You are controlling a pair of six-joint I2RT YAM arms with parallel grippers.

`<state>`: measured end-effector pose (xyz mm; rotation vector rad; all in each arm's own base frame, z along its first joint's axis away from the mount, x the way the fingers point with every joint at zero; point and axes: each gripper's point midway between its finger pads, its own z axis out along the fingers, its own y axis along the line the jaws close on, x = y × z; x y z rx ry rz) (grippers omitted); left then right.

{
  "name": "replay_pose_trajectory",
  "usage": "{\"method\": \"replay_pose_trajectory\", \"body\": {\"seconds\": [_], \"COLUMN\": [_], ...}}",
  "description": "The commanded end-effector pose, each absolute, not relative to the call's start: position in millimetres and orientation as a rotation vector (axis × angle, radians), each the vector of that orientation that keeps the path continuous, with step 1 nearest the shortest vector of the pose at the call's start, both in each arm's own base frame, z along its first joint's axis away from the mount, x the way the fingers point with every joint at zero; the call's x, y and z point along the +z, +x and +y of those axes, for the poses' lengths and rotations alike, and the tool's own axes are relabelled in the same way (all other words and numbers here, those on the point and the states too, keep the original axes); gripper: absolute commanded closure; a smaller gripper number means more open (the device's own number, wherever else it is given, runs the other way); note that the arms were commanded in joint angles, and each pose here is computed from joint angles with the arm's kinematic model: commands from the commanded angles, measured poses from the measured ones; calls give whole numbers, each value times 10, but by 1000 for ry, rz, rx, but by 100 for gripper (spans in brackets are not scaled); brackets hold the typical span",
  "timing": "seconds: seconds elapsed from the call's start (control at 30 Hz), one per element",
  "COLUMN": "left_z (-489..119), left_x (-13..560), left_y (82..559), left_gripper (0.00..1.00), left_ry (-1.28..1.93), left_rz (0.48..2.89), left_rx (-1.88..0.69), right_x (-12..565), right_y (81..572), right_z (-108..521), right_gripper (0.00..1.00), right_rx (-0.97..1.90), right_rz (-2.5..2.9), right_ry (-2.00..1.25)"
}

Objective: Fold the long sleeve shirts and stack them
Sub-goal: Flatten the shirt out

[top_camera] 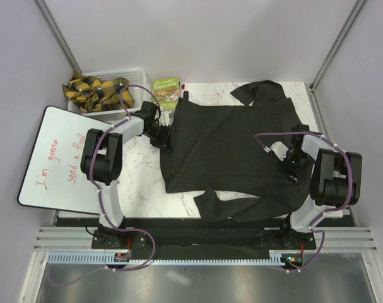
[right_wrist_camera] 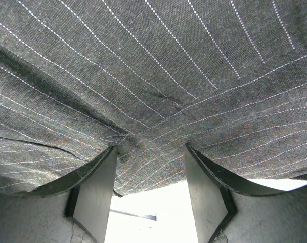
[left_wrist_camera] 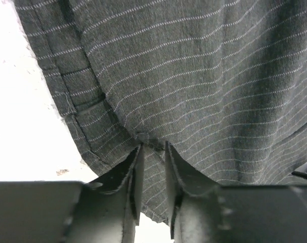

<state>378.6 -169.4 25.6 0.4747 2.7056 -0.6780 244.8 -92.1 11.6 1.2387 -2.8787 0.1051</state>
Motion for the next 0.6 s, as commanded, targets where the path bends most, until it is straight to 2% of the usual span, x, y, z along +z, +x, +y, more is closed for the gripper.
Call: {"method": "replay_pose_trajectory", "body": {"seconds": [0.0, 0.07, 0.17, 0.2, 0.57], "left_z": [-1730, -1704, -1605, -1579, -1221], "left_x": [355, 338, 322, 326, 567], "left_y": [4027, 4050, 4064, 4065, 4020], "left_gripper": [75, 80, 96, 98, 98], "left_ry": [438, 439, 424, 419, 461], "left_rz": [2651, 2653, 2665, 2666, 2615], "left_rx": [-644, -617, -545, -524, -375], "right_x": [-1, 0, 10, 14, 0], "right_y": [2527, 2519, 2542, 2547, 2505], "right_z": [-991, -992, -1002, -1007, -992], "right_gripper": [37, 38, 38, 38, 38], "right_rx": [135, 134, 145, 146, 128], "right_rz": [-2864, -2861, -2865, -2866, -2858], "right_ry": [1264, 1263, 1264, 1264, 1275]}}
